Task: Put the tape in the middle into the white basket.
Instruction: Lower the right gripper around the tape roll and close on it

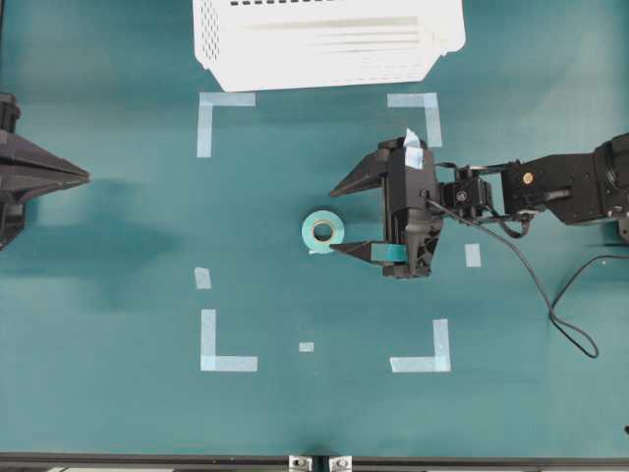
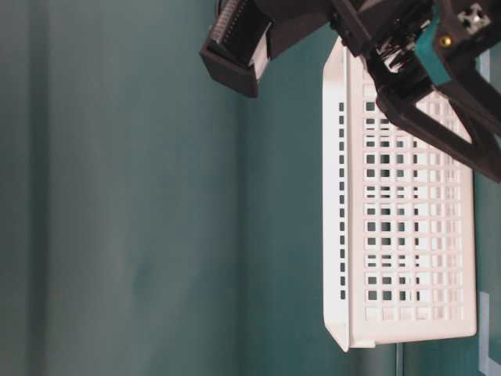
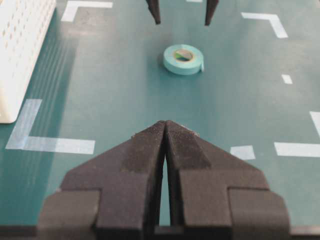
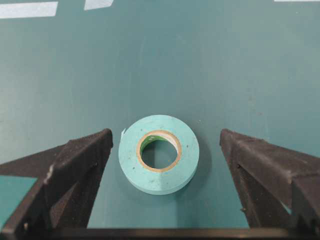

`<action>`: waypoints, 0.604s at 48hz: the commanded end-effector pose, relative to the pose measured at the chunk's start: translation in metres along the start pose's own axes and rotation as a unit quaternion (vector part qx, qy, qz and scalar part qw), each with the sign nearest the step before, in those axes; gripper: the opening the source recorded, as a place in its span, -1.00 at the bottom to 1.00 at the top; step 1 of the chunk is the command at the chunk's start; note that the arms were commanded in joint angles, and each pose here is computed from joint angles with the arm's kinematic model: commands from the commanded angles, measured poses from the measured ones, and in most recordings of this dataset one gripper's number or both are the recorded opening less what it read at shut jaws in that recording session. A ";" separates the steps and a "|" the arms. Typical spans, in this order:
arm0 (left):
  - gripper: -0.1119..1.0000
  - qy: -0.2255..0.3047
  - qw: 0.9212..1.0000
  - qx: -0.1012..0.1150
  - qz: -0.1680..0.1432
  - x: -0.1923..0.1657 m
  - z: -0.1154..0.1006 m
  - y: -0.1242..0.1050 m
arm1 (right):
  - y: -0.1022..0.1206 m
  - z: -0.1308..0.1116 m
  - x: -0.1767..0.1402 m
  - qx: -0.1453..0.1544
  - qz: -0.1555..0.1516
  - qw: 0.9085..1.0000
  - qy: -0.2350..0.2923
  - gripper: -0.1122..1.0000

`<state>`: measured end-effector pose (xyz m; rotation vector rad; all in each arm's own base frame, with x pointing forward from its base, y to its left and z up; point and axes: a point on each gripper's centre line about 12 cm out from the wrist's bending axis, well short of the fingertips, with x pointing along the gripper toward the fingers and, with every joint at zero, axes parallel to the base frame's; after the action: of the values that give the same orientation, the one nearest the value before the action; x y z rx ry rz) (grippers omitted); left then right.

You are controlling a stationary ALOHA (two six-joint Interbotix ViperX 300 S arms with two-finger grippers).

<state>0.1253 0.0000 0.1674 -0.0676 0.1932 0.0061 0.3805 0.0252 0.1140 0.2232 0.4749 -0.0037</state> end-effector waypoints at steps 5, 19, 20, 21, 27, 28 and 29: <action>-0.99 -0.006 1.000 0.000 0.005 0.000 0.005 0.001 | 0.005 0.008 0.003 0.000 0.006 1.000 -0.011 1.00; -0.99 -0.007 1.000 -0.001 0.008 0.000 0.005 0.002 | 0.004 0.003 0.010 0.012 0.004 1.000 -0.004 1.00; -0.99 -0.007 1.000 -0.002 0.008 0.000 0.005 0.002 | 0.004 0.003 0.011 0.011 0.004 1.000 -0.003 1.00; -0.99 -0.007 1.000 -0.001 0.009 0.000 0.005 0.002 | 0.003 0.002 0.011 0.011 0.004 1.000 -0.001 1.00; -0.99 -0.007 1.000 -0.001 0.010 0.000 0.005 0.002 | 0.003 0.000 0.014 0.012 0.003 1.000 0.002 1.00; -0.99 -0.006 1.000 -0.001 0.010 0.000 0.005 0.002 | 0.003 0.000 0.014 0.012 0.003 1.000 0.002 1.00; -0.99 -0.006 1.000 -0.001 0.010 0.000 0.004 0.002 | 0.003 -0.001 0.014 0.012 0.003 1.000 0.002 1.00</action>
<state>0.1252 0.0019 0.1669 -0.0690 0.1927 0.0214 0.3872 0.0251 0.0985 0.2474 0.5085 -0.0154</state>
